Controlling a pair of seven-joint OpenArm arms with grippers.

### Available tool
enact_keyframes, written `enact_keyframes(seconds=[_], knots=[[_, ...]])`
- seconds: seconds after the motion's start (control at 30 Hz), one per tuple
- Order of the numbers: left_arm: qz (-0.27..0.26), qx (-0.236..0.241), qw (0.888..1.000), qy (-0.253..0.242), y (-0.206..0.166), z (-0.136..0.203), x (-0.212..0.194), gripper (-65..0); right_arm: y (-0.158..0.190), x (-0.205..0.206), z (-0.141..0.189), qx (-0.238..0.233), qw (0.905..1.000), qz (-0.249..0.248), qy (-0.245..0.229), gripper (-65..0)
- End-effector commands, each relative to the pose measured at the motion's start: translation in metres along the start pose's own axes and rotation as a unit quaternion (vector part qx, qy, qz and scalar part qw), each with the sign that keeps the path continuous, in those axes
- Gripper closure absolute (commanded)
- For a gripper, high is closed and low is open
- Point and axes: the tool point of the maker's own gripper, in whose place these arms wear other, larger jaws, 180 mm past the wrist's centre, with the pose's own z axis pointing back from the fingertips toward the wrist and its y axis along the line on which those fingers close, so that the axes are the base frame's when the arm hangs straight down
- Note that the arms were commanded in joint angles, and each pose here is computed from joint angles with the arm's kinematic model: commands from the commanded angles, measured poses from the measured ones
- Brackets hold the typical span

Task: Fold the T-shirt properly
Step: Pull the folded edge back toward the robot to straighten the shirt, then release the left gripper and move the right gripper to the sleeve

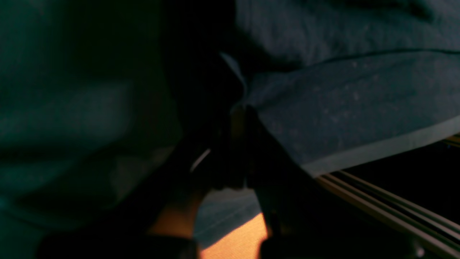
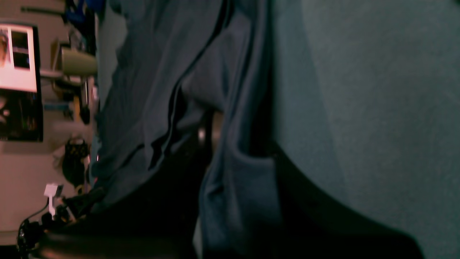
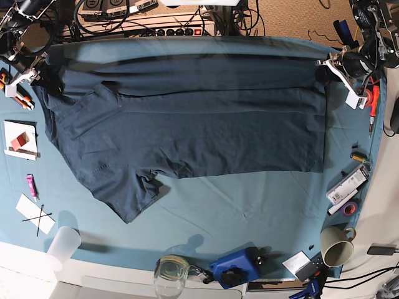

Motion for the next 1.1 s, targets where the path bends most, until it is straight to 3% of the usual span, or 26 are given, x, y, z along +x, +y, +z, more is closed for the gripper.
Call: enact_keyframes(seconds=[0.0,0.07,0.1,0.2,0.3,0.53,0.77,0.93,1.07], knots=[[-0.009,0.046,0.998,0.043,0.020,0.005,-0.017,0.0,0.000,0.015,0.008,-0.008,0.9998,0.010,-0.013,0.0],[-0.009,0.046,0.998,0.044,0.020,0.005,-0.017,0.0,0.000,0.015,0.008,-0.008,0.9998,0.010,-0.013,-0.1],[-0.009,0.046,0.998,0.044,0.020,0.005,-0.017,0.0,0.000,0.015,0.008,-0.008,0.9998,0.010,-0.013,-5.2],[-0.010,0.046,0.998,0.044,0.019,0.006,-0.017,-14.5,0.003,0.018,0.009,0.001,0.9997,0.009,-0.021,-15.7],[-0.016,0.047,0.998,0.047,0.017,0.008,-0.016,-23.2,0.011,0.027,0.011,0.021,0.9989,0.008,-0.040,-15.9],[-0.056,0.053,0.997,0.016,0.003,0.021,0.001,-23.3,0.012,0.046,0.024,0.007,0.9986,0.031,-0.041,-15.9],[-0.125,0.110,0.986,-0.022,-0.006,0.048,0.011,-23.3,0.015,0.076,0.046,-0.011,0.9963,0.059,-0.062,-15.9],[-0.156,0.103,0.979,-0.079,-0.026,0.059,0.033,-23.3,0.021,0.107,0.069,-0.018,0.9912,0.078,-0.105,-15.9],[-0.169,0.093,0.969,-0.154,-0.037,0.065,0.067,-23.3,0.036,0.139,0.083,-0.002,0.9824,0.093,-0.162,-15.9]])
